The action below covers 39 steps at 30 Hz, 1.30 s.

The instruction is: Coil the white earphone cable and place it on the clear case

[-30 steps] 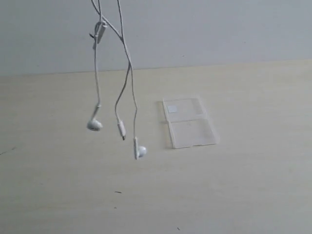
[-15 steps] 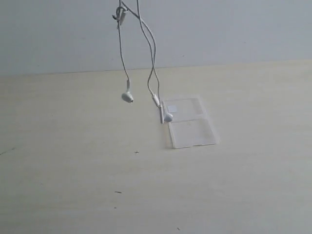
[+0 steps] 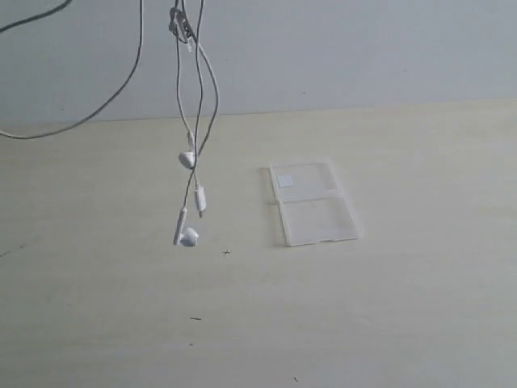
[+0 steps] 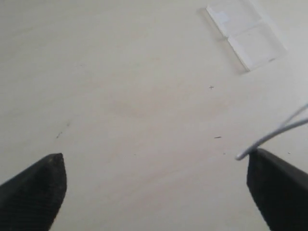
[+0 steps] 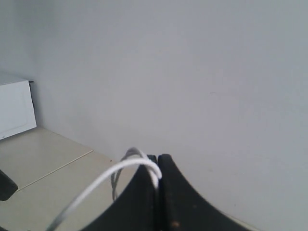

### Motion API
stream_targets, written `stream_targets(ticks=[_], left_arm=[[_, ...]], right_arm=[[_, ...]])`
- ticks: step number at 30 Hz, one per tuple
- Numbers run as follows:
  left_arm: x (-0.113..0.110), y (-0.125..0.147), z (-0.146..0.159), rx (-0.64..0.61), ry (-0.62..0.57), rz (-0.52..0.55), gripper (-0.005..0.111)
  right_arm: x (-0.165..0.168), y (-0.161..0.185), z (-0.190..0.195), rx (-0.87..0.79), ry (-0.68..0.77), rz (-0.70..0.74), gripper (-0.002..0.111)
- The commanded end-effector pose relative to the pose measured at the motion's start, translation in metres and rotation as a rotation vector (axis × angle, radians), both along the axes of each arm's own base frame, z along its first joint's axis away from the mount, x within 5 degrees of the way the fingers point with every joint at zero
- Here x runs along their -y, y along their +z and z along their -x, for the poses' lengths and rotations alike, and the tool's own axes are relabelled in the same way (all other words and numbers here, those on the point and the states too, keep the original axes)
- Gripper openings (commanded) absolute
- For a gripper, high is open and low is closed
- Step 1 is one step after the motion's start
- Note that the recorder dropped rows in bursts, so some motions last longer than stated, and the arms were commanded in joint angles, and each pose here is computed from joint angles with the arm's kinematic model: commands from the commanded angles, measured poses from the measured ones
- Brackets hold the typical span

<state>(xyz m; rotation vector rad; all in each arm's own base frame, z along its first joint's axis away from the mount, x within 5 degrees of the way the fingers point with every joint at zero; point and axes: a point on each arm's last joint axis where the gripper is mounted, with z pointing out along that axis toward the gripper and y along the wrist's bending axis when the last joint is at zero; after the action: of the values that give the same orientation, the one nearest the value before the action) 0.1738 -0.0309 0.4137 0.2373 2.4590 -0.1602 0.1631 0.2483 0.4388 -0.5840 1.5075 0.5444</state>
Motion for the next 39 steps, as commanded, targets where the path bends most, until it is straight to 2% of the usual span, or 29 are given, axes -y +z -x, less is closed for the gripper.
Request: stream_targets(ticks=[1,4,7,14,18,22,26,28,39], left_arm=[[0.005,0.001,0.004,0.007,-0.066,0.016,0.105],[0.010,0.004,0.009,0.025,-0.121,0.064,0.105],[0.019,0.010,0.016,0.058,-0.228,0.119,0.105],[0.021,0.019,0.024,0.138,-0.261,0.151,0.105],[0.024,0.027,0.029,0.237,-0.319,0.156,0.105],[0.029,0.040,0.036,0.382,-0.410,0.175,0.105],[0.036,0.044,0.047,0.451,-0.504,0.212,0.105],[0.037,0.041,0.051,0.464,-0.521,0.222,0.105],[0.036,0.010,0.057,0.396,-0.531,0.217,0.105]], right_arm=[[0.003,0.002,0.000,0.008,-0.010,0.001,0.000],[0.004,0.001,-0.001,0.009,-0.031,0.007,0.000],[0.005,0.001,-0.002,0.010,-0.044,0.013,0.000],[0.005,-0.002,-0.002,0.006,-0.044,0.023,0.000],[0.002,-0.020,-0.001,-0.042,-0.025,0.039,0.000],[-0.004,-0.030,0.004,-0.117,0.061,-0.017,0.000],[-0.007,-0.031,0.006,-0.185,0.092,-0.085,0.000],[-0.012,-0.039,0.006,-0.236,0.109,-0.107,0.000],[-0.048,-0.109,-0.002,-0.386,0.169,0.041,0.000]])
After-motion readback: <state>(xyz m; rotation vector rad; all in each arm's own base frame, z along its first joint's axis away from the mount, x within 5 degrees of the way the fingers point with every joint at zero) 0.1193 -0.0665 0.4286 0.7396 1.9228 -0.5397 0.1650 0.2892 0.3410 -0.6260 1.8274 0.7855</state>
